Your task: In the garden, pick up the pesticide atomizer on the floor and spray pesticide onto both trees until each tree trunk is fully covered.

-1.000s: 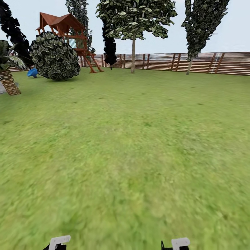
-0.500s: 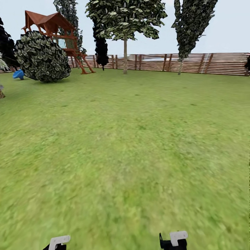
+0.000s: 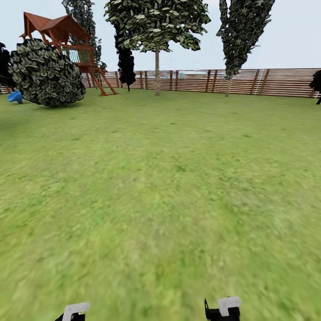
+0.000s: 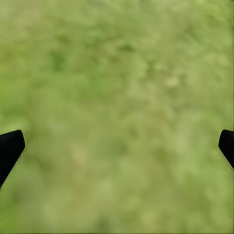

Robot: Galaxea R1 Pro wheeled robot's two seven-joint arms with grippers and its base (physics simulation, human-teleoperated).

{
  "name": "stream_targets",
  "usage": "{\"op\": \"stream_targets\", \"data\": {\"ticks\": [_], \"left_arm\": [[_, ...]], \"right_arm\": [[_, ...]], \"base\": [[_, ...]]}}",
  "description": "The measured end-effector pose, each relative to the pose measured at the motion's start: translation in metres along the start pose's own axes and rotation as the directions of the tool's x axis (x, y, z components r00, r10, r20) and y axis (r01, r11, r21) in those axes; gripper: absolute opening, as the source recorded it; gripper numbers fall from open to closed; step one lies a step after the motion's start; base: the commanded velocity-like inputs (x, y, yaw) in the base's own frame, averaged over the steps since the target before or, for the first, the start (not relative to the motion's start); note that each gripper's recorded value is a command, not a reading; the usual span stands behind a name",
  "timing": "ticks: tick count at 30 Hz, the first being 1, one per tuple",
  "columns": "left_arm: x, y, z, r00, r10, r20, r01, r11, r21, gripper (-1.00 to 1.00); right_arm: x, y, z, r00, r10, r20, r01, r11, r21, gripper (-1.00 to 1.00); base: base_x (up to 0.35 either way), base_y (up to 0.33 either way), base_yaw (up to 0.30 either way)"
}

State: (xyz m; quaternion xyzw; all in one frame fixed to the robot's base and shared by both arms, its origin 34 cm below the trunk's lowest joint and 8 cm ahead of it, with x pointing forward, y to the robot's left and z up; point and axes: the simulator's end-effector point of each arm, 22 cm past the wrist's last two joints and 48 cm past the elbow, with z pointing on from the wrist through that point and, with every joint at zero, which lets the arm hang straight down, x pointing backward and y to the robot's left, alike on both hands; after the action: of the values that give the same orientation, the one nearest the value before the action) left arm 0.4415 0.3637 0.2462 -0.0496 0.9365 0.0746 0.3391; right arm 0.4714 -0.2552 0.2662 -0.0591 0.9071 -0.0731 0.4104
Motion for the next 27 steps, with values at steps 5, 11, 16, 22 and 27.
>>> {"op": "stream_targets", "data": {"ticks": [5,11,16,22,27], "left_arm": [[0.0002,-0.0003,-0.0001,1.000,0.000,0.000,0.000,1.000,0.000,-1.00],[0.0003,-0.0004,-0.0001,1.000,0.000,-0.001,0.000,1.000,0.000,-1.00],[0.0002,-0.0006,-0.0001,1.000,0.000,0.000,0.000,1.000,0.001,-1.00],[0.0006,-0.0006,-0.0002,1.000,0.000,-0.001,0.000,1.000,0.001,-1.00],[0.0007,-0.0006,-0.0002,1.000,0.000,-0.001,0.000,1.000,0.001,-1.00]], "right_arm": [[0.0000,0.0001,0.0000,1.000,-0.001,0.000,0.001,1.000,0.000,1.00],[0.0000,0.0002,0.0000,1.000,-0.001,0.000,0.001,1.000,-0.001,1.00],[0.0000,0.0000,0.0000,1.000,0.000,0.000,0.000,1.000,0.000,1.00],[0.0000,0.0001,0.0000,1.000,-0.001,0.000,0.001,1.000,0.000,1.00],[0.0000,0.0000,0.0000,1.000,-0.001,0.000,0.001,1.000,0.000,1.00]], "base": [[0.339,0.001,0.000],[0.339,0.058,0.000],[0.339,0.074,0.000],[0.339,0.075,0.000],[0.339,0.074,0.000]]}}
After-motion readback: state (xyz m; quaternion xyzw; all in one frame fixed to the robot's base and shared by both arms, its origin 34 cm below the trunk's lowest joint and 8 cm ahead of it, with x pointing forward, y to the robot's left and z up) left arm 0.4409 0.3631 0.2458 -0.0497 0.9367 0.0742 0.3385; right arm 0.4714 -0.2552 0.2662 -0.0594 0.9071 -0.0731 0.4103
